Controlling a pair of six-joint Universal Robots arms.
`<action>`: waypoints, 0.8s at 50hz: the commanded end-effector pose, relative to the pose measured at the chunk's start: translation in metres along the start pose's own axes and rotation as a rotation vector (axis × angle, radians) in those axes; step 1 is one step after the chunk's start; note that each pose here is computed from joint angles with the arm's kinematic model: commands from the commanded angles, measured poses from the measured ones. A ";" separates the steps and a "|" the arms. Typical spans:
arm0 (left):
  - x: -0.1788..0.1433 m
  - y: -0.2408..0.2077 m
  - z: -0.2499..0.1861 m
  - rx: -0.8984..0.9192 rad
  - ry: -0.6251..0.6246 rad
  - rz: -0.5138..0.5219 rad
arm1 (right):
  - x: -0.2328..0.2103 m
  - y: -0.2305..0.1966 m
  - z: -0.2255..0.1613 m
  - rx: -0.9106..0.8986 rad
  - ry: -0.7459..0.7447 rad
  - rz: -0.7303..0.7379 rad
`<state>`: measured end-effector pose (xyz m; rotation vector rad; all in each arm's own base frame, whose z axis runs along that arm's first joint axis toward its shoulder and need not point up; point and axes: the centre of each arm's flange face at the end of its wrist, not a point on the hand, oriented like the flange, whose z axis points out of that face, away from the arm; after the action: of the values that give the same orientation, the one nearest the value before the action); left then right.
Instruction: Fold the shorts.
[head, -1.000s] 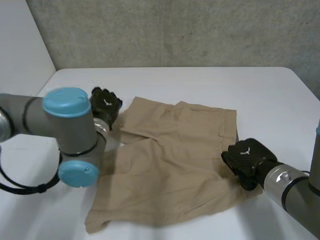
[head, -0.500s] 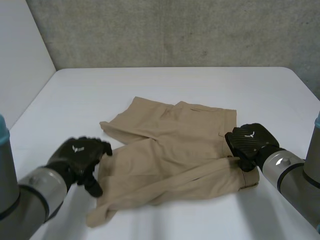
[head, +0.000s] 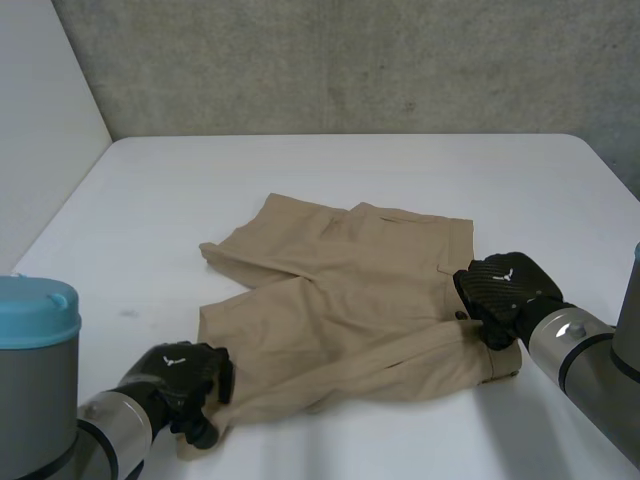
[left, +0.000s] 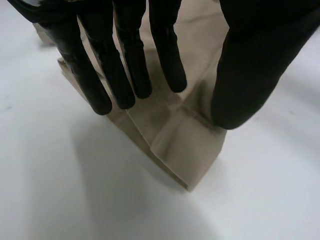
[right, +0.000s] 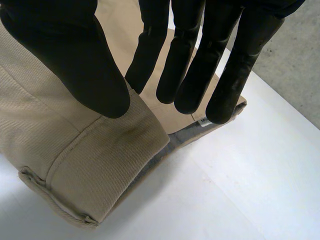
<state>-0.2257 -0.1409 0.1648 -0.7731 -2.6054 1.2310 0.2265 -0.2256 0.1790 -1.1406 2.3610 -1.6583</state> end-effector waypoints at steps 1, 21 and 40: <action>0.009 -0.002 -0.001 0.023 0.021 0.029 | 0.001 -0.001 -0.004 0.000 0.006 -0.004; 0.015 -0.050 -0.104 0.308 0.048 0.168 | -0.001 -0.020 -0.106 -0.160 -0.153 -0.240; 0.025 -0.051 -0.094 0.310 0.083 0.184 | 0.011 -0.006 -0.088 0.001 -0.217 -0.007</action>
<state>-0.2243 -0.0748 0.2726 -1.0035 -2.2319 1.5596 0.1808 -0.1571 0.2468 -1.3869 2.2570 -1.4508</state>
